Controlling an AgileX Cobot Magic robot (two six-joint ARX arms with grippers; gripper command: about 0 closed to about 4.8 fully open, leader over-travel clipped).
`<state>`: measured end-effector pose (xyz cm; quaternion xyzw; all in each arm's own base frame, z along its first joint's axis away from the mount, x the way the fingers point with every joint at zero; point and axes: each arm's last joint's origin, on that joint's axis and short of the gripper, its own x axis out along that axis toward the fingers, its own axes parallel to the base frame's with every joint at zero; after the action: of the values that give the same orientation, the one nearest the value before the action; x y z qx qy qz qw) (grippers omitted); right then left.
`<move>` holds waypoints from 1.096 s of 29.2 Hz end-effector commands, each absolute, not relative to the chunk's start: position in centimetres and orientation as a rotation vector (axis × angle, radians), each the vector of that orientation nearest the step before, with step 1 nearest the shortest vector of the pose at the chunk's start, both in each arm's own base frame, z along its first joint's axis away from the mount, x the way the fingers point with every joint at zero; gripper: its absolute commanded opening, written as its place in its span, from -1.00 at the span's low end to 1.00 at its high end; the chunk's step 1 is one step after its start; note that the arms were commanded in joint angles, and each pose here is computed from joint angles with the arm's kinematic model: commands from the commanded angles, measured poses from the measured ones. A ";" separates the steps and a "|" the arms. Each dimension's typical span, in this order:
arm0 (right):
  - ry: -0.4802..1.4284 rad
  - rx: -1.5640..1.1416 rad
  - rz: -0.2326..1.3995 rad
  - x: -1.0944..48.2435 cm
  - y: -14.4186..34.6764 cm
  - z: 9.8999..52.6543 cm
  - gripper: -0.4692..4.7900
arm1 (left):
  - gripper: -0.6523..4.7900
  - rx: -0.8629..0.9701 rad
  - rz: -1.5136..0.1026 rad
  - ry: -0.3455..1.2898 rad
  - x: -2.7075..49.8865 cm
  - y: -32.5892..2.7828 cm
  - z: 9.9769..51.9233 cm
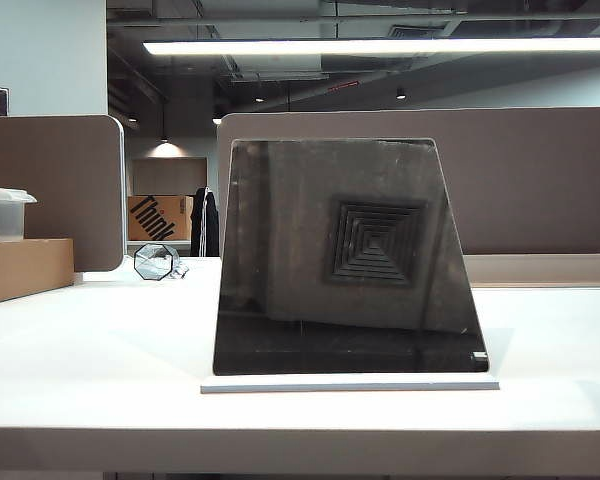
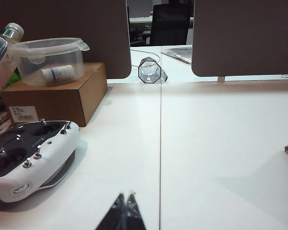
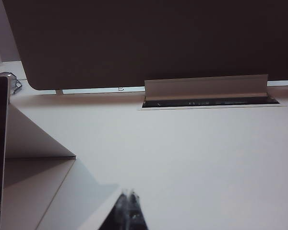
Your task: Push the center of the mirror on the table forward to move it for a short distance.
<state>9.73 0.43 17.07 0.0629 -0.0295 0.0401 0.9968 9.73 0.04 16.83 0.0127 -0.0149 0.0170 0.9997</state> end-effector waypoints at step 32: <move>0.135 0.522 0.708 10.3 2.9 28.1 -0.84 | -0.78 0.014 -0.499 -0.043 8.3 -5.1 16.9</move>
<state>9.82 2.53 27.44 0.2801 0.0569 0.3147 0.9052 8.32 -5.04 16.83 0.0080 -0.0176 -0.2456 0.9692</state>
